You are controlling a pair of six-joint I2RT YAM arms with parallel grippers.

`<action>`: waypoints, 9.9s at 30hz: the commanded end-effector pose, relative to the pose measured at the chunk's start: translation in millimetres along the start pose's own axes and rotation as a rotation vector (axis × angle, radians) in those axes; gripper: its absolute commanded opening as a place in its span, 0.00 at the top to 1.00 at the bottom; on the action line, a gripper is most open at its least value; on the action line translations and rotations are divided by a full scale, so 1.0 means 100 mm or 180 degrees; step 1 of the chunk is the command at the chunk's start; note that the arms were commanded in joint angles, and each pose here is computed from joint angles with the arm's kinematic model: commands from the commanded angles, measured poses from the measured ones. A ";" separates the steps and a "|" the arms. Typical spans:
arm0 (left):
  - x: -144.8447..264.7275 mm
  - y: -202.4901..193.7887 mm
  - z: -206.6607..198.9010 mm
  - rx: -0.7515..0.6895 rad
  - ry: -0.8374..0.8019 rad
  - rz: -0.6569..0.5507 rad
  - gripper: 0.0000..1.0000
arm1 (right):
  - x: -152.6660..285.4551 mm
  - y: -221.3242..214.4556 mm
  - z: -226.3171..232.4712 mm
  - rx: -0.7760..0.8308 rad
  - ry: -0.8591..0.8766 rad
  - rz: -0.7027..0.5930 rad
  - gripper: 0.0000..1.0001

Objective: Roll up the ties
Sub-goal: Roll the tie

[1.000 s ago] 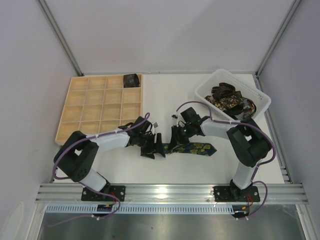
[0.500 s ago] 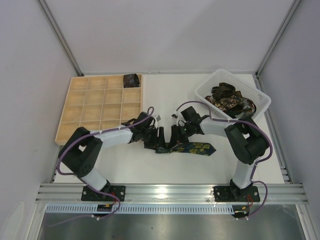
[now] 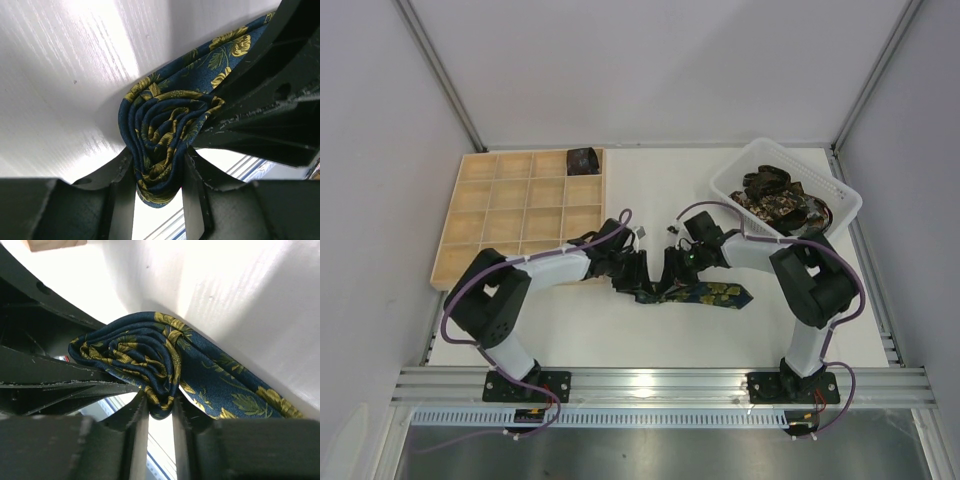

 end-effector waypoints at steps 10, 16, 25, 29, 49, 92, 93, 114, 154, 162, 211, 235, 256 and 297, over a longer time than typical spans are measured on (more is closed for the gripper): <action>0.24 -0.17 0.10 0.0149 0.0375 0.0183 1.00 | 0.50 0.03 -0.21 -0.0351 -0.0679 -0.0466 0.61; 0.35 -0.24 0.11 0.0234 0.0460 0.0248 1.00 | 0.42 -0.20 -0.43 -0.0571 -0.0934 -0.0418 0.70; 0.54 -0.17 0.14 0.0373 0.1270 0.0064 1.00 | 0.21 -0.62 -0.18 -0.0847 -0.1006 -0.0583 0.75; 0.51 -0.27 0.07 0.0261 0.1524 0.0059 1.00 | 0.27 -0.60 -0.05 -0.0762 -0.1070 -0.0666 0.75; 0.36 -0.49 -0.25 -0.0033 0.1884 0.0013 1.00 | 0.04 -0.40 0.67 -0.0562 0.0094 -0.0678 0.84; 0.15 -0.62 -1.16 -0.0101 0.0914 0.0071 0.48 | -0.12 -0.67 0.32 -0.0780 -0.0040 -0.0401 1.00; 0.14 -0.63 -1.16 -0.0077 0.0893 0.0101 0.47 | -0.12 -0.67 0.32 -0.0783 -0.0030 -0.0395 1.00; -0.13 -0.73 -0.96 -0.0069 0.0841 0.0157 0.50 | 0.65 -0.85 0.20 -0.0842 -0.0772 -0.0491 0.94; 0.79 -0.45 -0.55 -0.0444 -0.0532 -0.0076 0.13 | 0.55 -0.58 0.19 -0.0535 -0.0281 -0.0295 0.85; 0.44 -0.36 -0.49 -0.0552 -0.0403 0.0125 0.08 | 0.46 -0.59 0.00 -0.0535 -0.0400 -0.0222 0.86; -0.11 -0.36 -0.28 -0.0257 -0.0098 0.0424 0.13 | 0.55 -0.36 -0.09 -0.0544 -0.0389 -0.0325 0.88; 0.56 0.37 -0.71 -0.0934 0.0681 -0.0460 0.60 | 1.00 -0.48 0.12 -0.1848 -0.1749 -0.1252 0.88; -0.18 0.40 -0.34 -0.1233 0.0799 0.0496 0.87 | -0.19 -1.05 0.38 -0.2995 -0.2120 -0.1763 1.00; -0.22 0.47 -0.24 -0.1020 0.0835 0.0735 0.95 | 0.17 -1.22 0.01 -0.2559 -0.2682 -0.1886 1.00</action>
Point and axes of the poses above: each gripper's point midway between its finger pads, its own x axis back along the fingers, its own z axis along the line the jaws close on, y = z × x, the point moved 6 cm from there along x, back along the fingers, and after that the axes turned 13 degrees about x, right-handed, at the moved point
